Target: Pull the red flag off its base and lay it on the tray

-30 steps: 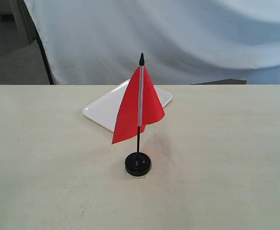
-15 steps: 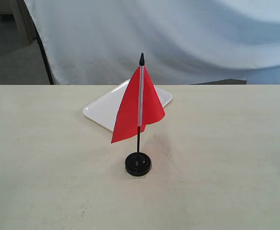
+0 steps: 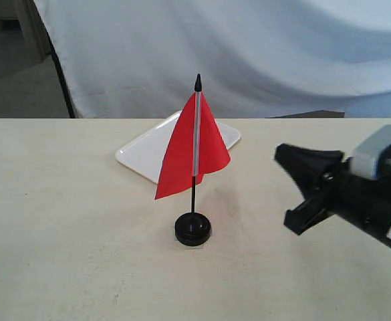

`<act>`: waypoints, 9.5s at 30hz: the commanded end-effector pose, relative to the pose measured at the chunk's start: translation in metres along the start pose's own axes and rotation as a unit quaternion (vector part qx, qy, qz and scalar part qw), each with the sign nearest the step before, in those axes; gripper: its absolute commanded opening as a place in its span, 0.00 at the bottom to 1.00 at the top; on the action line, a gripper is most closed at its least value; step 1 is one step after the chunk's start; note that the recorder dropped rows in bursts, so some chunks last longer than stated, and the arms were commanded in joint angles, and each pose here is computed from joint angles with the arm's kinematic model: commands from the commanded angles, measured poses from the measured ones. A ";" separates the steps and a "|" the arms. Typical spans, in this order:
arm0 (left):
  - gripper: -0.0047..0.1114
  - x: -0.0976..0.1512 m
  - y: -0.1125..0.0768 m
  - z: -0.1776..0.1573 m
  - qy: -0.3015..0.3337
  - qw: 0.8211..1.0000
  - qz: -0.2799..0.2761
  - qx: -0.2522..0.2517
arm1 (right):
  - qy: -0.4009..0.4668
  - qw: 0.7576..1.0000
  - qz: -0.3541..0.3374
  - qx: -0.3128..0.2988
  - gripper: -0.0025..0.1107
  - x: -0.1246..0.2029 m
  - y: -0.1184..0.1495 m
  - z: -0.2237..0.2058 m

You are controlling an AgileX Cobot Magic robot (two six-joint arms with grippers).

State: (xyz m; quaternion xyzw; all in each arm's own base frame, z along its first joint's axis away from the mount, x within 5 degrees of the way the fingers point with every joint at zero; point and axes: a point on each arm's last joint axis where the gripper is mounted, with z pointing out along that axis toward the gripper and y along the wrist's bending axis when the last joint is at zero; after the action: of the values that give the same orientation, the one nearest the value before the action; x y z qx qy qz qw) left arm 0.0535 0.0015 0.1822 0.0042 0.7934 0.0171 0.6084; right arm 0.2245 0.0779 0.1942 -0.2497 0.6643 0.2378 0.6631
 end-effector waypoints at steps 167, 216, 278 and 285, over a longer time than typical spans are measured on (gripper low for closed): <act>0.04 0.000 0.000 0.000 -0.003 1.000 -0.002 0.001 | 0.375 0.812 0.160 0.417 0.02 -0.126 -0.129 -0.068; 0.04 0.000 0.000 0.000 -0.003 1.000 -0.002 0.001 | -0.043 0.966 0.066 0.248 0.02 -0.015 0.058 -0.172; 0.04 0.000 0.000 0.000 -0.003 1.000 -0.002 0.001 | 0.034 0.961 0.103 0.254 0.02 0.000 0.059 -0.173; 0.04 0.000 0.000 0.000 -0.003 1.000 -0.002 0.001 | 0.034 0.961 0.103 0.254 0.02 0.000 0.059 -0.173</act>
State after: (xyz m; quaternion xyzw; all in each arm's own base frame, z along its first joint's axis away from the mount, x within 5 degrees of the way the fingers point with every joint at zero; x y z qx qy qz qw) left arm 0.0535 0.0015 0.1822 0.0042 0.7934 0.0171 0.6084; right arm 0.0551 0.0108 0.1951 -0.0101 0.7470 0.1200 0.6539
